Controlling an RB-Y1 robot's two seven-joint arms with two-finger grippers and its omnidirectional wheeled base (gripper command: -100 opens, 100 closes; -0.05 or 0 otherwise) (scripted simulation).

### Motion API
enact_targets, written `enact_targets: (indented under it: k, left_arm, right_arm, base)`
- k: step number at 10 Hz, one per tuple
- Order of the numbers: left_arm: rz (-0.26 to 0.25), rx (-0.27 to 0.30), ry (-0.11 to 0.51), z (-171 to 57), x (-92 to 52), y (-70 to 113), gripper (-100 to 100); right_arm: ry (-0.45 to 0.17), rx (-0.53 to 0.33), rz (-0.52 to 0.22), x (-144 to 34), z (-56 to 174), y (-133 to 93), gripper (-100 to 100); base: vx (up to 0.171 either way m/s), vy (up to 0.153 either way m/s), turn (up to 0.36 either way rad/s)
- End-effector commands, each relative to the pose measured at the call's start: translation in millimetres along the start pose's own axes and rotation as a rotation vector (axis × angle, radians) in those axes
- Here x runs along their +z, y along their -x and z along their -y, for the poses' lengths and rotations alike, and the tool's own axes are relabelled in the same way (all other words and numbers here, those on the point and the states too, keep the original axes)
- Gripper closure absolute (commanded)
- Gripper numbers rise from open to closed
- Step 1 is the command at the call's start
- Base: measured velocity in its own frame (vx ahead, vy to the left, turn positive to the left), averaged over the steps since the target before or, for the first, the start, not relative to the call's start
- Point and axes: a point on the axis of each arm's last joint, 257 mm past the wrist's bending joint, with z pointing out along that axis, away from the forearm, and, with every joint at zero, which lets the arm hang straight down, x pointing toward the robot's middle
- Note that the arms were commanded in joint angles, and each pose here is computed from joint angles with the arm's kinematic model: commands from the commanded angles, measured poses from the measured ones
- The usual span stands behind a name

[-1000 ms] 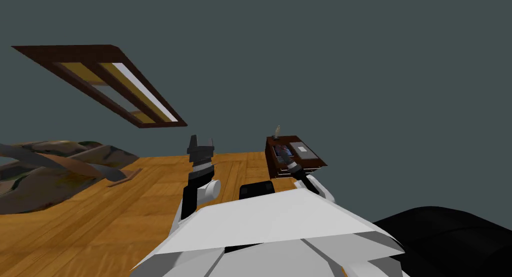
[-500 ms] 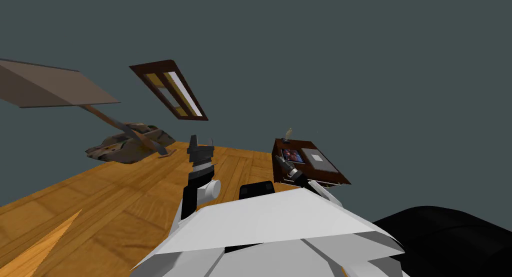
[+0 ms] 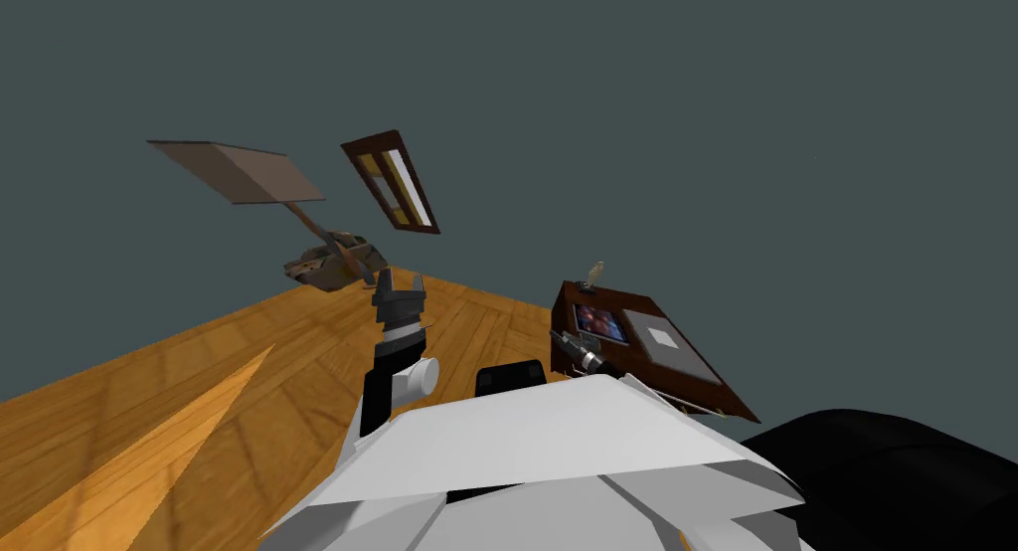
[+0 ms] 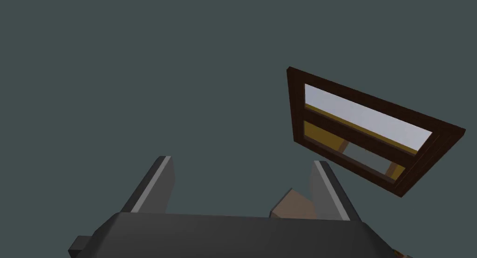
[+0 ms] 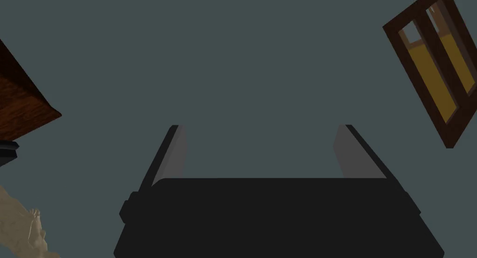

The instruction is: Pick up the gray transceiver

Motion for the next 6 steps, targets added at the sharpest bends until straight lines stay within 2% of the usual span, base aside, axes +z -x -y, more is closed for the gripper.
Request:
enact_targets:
  k: [1,2,4,5,6]
  left_arm:
    - [0.0,0.0,0.0,0.0,0.0,0.0,0]
    - [0.0,0.0,0.0,0.0,0.0,-0.1,0]
    - [0.0,0.0,0.0,0.0,0.0,0.0,0]
    - [0.0,0.0,0.0,0.0,0.0,0.0,0]
    - [0.0,0.0,0.0,0.0,0.0,0.0,0]
  right_arm:
    - [-0.065,-0.053,-0.087,-15.1,30.3,-26.6,-100]
    - [-0.065,-0.053,-0.087,-15.1,30.3,-26.6,-100]
    - [-0.154,-0.144,-0.228,-46.8,70.8,-74.3,-100]
    - [-0.162,-0.144,-0.234,-48.8,74.7,-76.5,-100]
    - [-0.205,-0.188,-0.307,-69.0,95.2,-99.4,-100]
  base:
    - [0.002,-0.034,0.379]
    - [-0.001,-0.036,0.172]
    - [-0.004,-0.048,0.372]
    - [-0.004,-0.052,0.232]
    - [-0.001,-0.048,0.335]
